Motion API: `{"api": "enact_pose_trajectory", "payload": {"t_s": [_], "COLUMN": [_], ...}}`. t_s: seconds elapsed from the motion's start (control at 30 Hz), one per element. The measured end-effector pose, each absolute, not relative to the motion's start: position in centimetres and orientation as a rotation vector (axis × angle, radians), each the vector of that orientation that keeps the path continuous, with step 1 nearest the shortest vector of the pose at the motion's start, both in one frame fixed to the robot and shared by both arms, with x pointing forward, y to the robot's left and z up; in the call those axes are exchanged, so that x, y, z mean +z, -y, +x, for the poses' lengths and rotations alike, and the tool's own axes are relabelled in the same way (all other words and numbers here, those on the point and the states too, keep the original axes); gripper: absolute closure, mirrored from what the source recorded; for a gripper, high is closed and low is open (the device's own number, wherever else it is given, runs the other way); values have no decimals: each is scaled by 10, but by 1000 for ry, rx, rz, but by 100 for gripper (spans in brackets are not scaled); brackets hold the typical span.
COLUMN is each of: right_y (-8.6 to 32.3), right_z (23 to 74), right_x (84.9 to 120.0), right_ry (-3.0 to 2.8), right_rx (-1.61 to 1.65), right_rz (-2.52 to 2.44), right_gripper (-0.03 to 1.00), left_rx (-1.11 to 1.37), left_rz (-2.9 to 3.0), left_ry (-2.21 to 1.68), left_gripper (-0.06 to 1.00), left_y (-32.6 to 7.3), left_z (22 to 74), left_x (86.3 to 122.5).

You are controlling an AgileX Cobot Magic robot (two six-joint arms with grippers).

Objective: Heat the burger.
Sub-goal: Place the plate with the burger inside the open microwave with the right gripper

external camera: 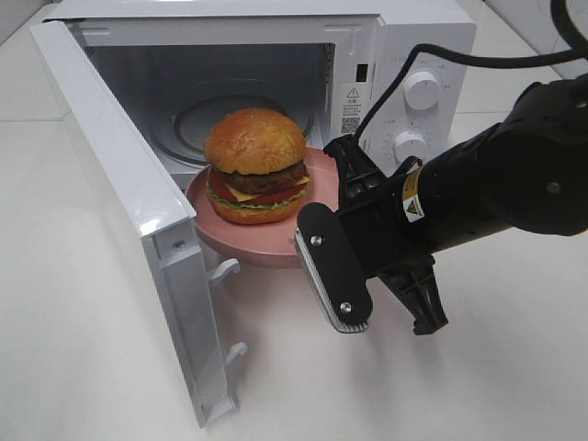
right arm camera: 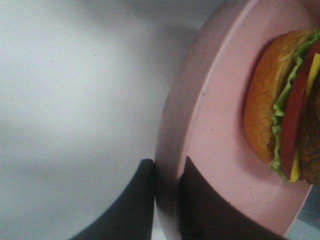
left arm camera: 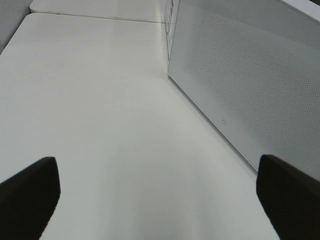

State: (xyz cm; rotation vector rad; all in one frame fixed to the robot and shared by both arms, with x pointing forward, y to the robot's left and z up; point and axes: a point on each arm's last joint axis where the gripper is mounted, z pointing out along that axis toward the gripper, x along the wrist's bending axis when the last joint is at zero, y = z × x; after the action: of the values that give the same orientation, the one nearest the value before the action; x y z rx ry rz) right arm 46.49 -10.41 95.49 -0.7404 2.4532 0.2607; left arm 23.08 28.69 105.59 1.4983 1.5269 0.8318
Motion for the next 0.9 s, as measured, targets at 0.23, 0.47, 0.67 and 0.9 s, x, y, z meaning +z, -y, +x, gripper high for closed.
{"api": "enact_pose_trajectory", "payload": {"t_s": [0.23, 0.47, 0.67, 0.9], "right_y": [91, 88, 83, 76], "right_z": [482, 499, 505, 515], "right_x": [954, 949, 958, 952], "right_ry": [-2438, -2425, -2383, -2375], "right_rx": [269, 243, 249, 264], "right_rz": [-769, -806, -826, -872], "right_gripper": [90, 90, 90, 90], "left_rx": [832, 832, 832, 832], "left_rz": [1498, 1498, 1498, 1498], "left_ry": [-1527, -1527, -1527, -1527], "left_gripper": [-4, -4, -4, -4], "left_y": [-287, -287, -287, -287], "left_z": [231, 231, 231, 231], "left_x": [1056, 1056, 1056, 1056]}}
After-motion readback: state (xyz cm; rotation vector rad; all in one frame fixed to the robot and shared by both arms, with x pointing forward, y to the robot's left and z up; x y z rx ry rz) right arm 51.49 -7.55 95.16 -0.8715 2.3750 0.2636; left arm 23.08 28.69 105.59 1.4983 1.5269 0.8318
